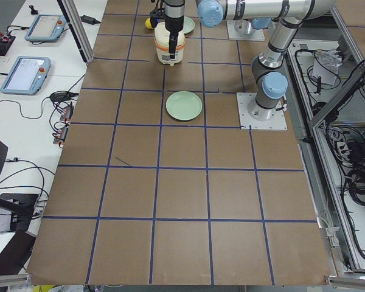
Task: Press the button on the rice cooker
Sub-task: 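Press down on the green button with the closed right gripper, then lift the right gripper away as the rice cooker lid pops open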
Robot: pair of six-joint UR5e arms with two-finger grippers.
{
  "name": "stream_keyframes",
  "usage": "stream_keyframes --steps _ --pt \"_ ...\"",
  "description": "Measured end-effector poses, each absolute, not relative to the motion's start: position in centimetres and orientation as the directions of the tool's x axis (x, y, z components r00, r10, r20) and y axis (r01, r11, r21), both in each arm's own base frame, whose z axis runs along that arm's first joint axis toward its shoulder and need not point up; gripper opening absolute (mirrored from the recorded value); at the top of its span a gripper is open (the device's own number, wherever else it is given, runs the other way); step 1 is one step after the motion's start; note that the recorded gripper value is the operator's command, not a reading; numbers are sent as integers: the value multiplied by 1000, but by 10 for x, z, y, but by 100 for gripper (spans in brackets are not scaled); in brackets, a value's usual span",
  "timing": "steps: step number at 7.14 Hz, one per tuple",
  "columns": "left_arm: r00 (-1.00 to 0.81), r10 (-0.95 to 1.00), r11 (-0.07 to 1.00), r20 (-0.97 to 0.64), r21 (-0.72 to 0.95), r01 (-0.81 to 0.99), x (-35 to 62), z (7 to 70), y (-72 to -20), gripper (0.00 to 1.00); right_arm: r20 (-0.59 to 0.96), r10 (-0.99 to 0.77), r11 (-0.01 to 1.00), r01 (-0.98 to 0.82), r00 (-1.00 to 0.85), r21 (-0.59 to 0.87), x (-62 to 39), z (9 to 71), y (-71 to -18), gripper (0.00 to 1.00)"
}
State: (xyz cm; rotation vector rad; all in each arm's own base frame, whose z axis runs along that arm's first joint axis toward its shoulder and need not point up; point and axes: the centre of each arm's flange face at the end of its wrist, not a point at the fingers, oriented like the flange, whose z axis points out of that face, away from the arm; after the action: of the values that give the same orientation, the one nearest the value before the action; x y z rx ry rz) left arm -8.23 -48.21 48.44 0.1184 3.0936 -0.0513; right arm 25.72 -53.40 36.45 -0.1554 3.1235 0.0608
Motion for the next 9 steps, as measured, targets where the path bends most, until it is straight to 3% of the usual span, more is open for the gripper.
stream_keyframes --steps 6,7,8,9 --pt "-996 76 997 -47 -31 77 -82 484 -482 100 -15 -100 994 -100 -995 38 258 358 -538 16" --pt "-996 76 997 -47 -31 77 -82 484 -482 100 -13 -99 995 -99 -995 33 258 361 -538 38" --pt "-996 76 997 -46 -31 77 -82 484 -482 100 -10 -94 995 -94 -996 21 257 371 -537 90" --pt "-996 76 997 -47 -31 77 -82 484 -482 100 -10 -89 996 -89 -996 7 257 389 -534 100"
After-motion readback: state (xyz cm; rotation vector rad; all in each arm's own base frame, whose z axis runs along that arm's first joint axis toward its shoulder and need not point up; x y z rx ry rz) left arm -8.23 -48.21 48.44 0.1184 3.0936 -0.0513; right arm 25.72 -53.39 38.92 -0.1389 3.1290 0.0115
